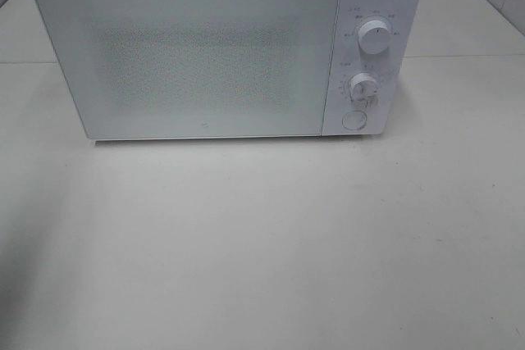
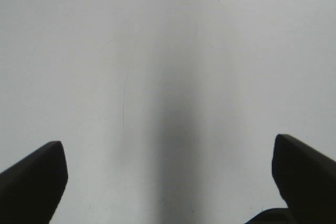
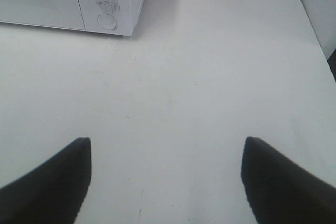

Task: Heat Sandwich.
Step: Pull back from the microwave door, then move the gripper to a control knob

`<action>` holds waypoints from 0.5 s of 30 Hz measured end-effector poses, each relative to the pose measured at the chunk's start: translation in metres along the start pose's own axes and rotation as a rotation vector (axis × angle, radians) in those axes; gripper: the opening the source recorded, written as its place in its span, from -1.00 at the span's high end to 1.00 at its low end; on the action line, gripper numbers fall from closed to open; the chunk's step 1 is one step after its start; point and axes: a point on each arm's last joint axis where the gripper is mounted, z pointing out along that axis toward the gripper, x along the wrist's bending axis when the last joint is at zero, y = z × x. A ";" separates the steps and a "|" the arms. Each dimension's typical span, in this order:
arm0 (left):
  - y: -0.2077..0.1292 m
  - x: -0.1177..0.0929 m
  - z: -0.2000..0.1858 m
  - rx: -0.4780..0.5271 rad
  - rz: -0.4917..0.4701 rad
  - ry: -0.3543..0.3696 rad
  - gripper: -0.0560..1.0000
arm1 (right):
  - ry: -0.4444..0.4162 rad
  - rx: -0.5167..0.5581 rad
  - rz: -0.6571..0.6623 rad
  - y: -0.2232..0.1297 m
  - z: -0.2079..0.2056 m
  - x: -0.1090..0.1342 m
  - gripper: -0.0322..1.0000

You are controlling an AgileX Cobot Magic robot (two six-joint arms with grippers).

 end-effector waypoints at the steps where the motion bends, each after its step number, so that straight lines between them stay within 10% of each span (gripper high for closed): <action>1: -0.010 0.001 -0.006 -0.015 0.007 -0.002 -0.99 | 0.000 0.000 0.000 0.000 0.000 0.000 -0.54; 15: -0.071 0.008 -0.031 -0.162 0.032 -0.020 -0.99 | 0.000 0.000 0.000 0.000 0.000 0.000 -0.54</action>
